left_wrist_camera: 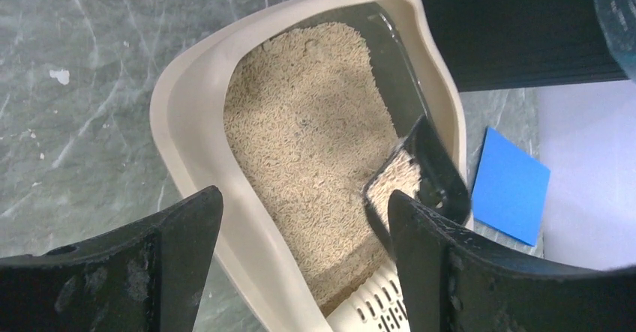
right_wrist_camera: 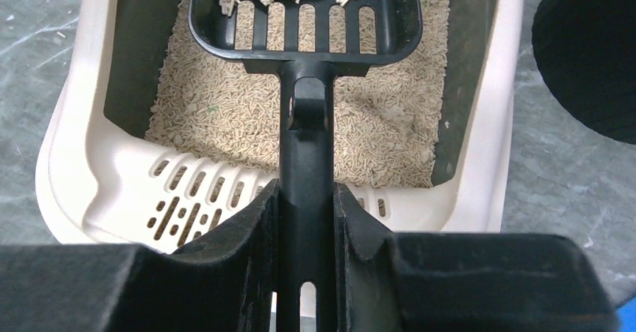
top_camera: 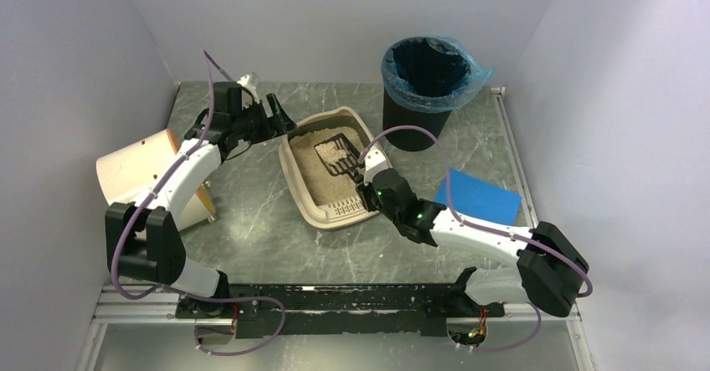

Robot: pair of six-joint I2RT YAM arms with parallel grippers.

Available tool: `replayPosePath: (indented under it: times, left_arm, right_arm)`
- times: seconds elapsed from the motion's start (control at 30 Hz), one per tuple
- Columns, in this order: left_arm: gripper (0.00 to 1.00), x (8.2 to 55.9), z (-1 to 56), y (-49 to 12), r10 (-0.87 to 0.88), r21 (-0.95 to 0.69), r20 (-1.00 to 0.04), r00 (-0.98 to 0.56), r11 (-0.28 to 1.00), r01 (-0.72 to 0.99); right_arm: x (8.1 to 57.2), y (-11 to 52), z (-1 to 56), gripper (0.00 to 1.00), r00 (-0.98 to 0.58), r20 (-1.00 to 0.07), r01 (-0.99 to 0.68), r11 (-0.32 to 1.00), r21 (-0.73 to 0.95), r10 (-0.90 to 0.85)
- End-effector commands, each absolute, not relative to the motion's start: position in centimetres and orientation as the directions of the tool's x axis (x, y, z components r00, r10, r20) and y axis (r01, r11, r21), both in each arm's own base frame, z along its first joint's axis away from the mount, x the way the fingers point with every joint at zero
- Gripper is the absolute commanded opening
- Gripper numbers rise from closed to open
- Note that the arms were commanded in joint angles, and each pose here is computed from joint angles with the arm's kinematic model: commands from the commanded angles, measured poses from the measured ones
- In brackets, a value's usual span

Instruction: Clean the litter box

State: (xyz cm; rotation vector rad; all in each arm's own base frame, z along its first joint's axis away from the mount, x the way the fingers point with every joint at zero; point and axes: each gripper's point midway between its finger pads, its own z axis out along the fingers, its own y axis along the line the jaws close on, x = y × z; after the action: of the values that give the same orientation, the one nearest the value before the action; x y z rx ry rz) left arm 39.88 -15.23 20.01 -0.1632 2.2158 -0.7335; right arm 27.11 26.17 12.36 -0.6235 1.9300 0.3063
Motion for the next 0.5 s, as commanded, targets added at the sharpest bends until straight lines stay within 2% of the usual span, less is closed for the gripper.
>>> replayPosePath:
  times: [0.0, 0.07, 0.13, 0.23, 0.37, 0.47]
  left_arm:
    - [0.85, 39.9, 20.3, -14.6, -0.315, -0.523, -0.686, -0.656, 0.840, 0.143]
    - [0.86, 39.8, 20.1, -14.3, -0.301, -0.504, -0.690, -0.658, 0.852, 0.139]
    - [0.86, 39.8, 20.1, -14.0, -0.291, -0.487, -0.700, -0.652, 0.862, 0.138]
    - [0.86, 39.9, 20.0, -13.4, -0.282, -0.460, -0.715, -0.640, 0.879, 0.127]
    - [0.86, 39.8, 19.4, -13.1, -0.276, -0.446, -0.720, -0.637, 0.887, 0.119]
    - [0.86, 39.8, 18.9, -12.9, -0.271, -0.437, -0.718, -0.642, 0.892, 0.112]
  right_arm:
    - [26.8, 27.1, 13.7, 0.00, -0.321, -0.916, -0.556, 0.831, -0.025, -0.242]
    - [27.4, 26.5, 14.4, 0.00, -0.324, -0.925, -0.523, 0.852, 0.001, -0.198]
    - [27.3, 26.7, 15.1, 0.00, -0.311, -0.940, -0.569, 0.820, 0.066, -0.140]
    - [27.6, 26.8, 13.8, 0.00, -0.308, -0.906, -0.520, 0.849, -0.096, -0.291]
    - [27.9, 26.4, 15.6, 0.00, -0.239, -0.932, -0.505, 0.855, -0.121, -0.273]
    - [28.5, 25.7, 15.1, 0.00, -0.221, -0.886, -0.420, 0.859, -0.291, -0.408]
